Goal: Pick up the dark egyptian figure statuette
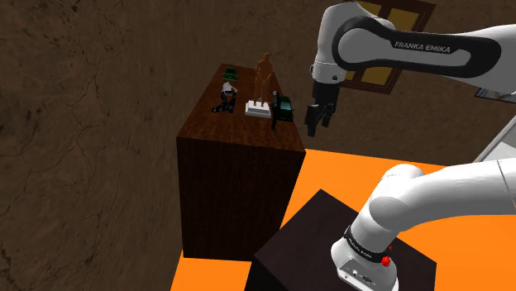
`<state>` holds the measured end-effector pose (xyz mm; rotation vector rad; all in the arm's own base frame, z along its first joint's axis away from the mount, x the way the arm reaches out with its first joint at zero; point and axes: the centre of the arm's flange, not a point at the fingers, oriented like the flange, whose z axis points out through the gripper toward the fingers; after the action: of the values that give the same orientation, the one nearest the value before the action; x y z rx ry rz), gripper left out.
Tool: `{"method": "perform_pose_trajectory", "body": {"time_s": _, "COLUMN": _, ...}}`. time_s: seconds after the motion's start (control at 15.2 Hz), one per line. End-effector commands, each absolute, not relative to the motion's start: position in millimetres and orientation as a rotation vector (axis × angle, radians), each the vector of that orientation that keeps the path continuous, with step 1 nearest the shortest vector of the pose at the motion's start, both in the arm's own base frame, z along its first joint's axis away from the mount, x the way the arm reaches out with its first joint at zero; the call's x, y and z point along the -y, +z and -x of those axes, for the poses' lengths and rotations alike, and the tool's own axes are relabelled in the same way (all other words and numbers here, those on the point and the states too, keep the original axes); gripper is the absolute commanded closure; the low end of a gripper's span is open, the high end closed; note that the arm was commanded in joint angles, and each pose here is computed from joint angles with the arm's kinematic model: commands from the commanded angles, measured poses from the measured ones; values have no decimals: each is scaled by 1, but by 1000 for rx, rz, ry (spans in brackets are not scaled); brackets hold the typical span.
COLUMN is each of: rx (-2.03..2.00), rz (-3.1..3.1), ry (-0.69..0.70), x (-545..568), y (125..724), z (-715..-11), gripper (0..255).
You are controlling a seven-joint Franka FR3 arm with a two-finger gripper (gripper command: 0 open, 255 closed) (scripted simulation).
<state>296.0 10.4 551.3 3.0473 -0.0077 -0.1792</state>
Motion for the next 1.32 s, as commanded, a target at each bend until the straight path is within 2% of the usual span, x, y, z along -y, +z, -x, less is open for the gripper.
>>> {"method": "perform_pose_trajectory", "body": {"time_s": 0.0, "rx": 8, "rz": -3047, "ry": -179, "x": -10, "y": 551, "z": -296, "gripper": 0}}
{"method": "perform_pose_trajectory", "body": {"time_s": 1.25, "rx": 202, "rz": -3145, "ry": 32, "x": 144, "y": 539, "z": -482, "gripper": 0}}
